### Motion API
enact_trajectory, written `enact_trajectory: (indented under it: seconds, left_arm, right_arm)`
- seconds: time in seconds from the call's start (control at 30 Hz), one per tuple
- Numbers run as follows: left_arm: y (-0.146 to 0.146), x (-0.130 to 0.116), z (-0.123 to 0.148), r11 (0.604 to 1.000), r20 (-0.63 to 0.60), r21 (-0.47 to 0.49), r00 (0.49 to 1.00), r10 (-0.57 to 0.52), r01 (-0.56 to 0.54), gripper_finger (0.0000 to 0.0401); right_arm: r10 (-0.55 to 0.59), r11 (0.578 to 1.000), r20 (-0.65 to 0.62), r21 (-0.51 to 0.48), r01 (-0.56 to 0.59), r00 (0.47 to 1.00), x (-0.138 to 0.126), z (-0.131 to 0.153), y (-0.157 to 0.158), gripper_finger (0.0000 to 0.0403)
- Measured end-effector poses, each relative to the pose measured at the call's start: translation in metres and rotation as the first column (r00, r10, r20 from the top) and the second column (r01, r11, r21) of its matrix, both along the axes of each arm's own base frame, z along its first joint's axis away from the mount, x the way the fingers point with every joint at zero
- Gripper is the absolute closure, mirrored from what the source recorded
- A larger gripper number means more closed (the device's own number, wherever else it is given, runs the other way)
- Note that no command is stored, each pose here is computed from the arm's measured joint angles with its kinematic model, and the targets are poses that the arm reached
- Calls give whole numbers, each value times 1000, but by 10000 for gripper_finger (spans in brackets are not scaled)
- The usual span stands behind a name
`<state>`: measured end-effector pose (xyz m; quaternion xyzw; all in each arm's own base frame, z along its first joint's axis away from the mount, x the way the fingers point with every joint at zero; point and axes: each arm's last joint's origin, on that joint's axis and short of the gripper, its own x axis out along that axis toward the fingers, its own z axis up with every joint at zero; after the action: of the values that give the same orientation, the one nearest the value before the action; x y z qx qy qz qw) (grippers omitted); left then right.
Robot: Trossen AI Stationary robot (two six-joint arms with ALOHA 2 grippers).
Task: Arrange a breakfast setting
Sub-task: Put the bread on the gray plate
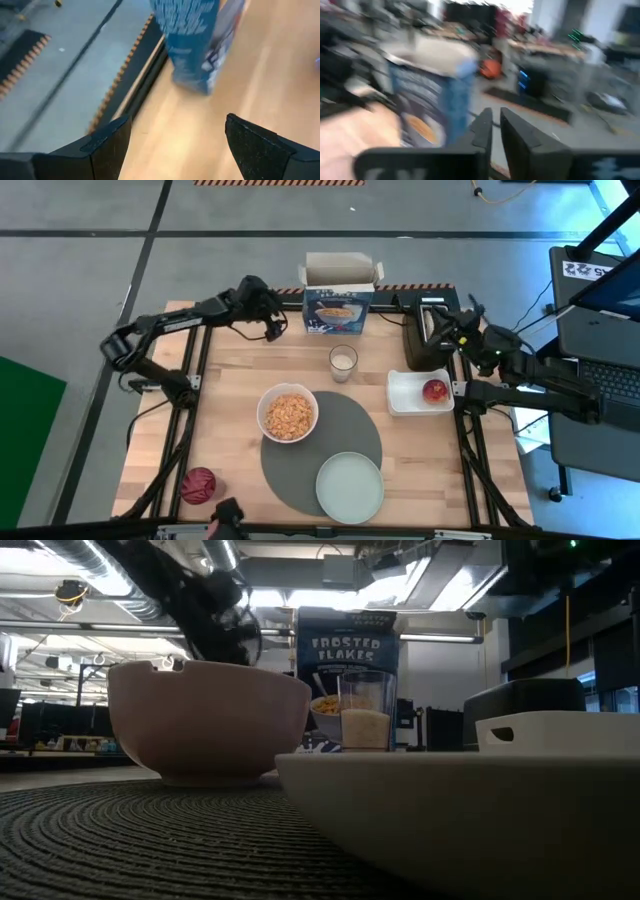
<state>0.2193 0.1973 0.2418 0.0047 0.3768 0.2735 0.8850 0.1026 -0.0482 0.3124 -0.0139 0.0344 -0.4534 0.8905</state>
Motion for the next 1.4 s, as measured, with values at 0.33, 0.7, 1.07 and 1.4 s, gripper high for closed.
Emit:
enact_trajectory:
  seconds: [0.33, 0.7, 1.07, 1.4]
  left_arm:
    - [-29, -19, 58, 992, 382, -128, 922, 61, -12, 92]
    - [-30, -19, 65, 990, 444, -138, 892, 88, -28, 92]
    - [-30, -19, 64, 987, 450, -158, 887, 102, -34, 92]
    - [-30, -20, 63, 986, 441, -163, 892, 103, -33, 92]
  right_arm:
    - [-175, 955, -272, 187, 230, 946, -1, -38, -11, 284]
    - [-191, 893, -435, 294, 339, 880, 12, -61, -44, 283]
    - [-144, 854, -430, 401, 331, 891, 4, -68, -64, 348]
    - [-118, 880, -386, 385, 277, 915, 6, -53, -68, 396]
